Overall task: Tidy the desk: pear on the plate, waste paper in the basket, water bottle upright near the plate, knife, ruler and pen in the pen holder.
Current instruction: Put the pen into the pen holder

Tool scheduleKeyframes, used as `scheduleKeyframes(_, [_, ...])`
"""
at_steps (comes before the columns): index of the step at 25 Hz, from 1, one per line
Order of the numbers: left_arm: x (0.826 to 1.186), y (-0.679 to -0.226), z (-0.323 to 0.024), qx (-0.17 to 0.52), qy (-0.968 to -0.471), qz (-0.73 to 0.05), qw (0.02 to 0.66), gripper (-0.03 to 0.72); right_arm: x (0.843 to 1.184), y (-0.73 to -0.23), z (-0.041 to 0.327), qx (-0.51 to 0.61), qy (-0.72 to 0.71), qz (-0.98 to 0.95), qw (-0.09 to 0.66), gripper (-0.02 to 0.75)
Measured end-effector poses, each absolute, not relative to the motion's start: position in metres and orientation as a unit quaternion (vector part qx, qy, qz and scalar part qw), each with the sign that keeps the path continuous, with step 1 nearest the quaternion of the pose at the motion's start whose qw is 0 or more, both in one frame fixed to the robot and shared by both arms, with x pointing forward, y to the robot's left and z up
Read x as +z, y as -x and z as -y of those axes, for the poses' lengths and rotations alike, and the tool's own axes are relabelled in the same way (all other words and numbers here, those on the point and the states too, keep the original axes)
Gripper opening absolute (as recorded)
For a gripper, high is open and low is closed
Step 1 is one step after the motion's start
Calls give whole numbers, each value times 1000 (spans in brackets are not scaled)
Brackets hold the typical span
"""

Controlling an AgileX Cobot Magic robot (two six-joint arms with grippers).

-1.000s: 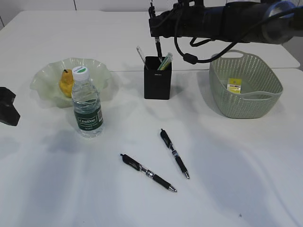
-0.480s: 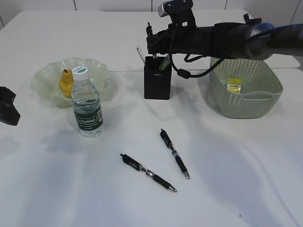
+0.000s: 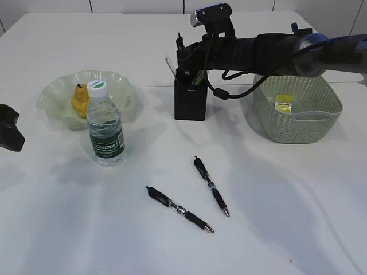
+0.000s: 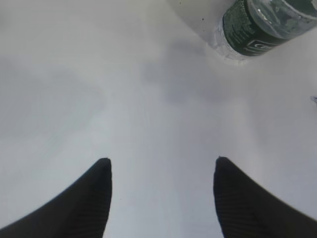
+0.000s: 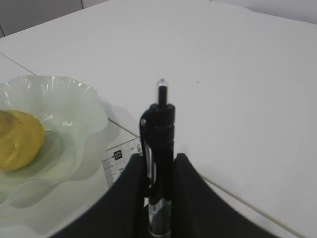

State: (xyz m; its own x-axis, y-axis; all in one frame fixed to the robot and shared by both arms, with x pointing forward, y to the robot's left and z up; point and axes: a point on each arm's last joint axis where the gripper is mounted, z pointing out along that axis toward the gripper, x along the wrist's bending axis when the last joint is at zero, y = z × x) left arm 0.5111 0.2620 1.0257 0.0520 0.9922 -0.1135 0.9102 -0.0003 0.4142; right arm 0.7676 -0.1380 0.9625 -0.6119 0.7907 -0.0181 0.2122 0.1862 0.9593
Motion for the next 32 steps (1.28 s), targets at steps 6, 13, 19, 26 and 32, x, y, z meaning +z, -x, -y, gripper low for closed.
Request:
scheduleKeyframes(6, [1026, -511, -262, 106, -699, -680, 193, 456, 962, -768, 138, 535, -348, -721, 270, 291])
scheduleKeyframes(13, [1026, -511, -262, 106, -699, -680, 193, 456, 972, -766, 138, 554, -383, -697, 246, 323])
scheduleKeyframes(19, [1026, -511, -262, 106, -699, -680, 192, 456, 1016, -753, 138, 572, -392, -691, 204, 325])
scheduleKeyframes(26, [1026, -511, -262, 104, -700, -681, 191, 456, 1048, -713, 139, 479, -406, -773, 89, 325])
scheduleKeyframes(32, [1025, -509, -262, 97, -702, -682, 182, 456, 1090, -676, 150, 381, -418, -819, 91, 325])
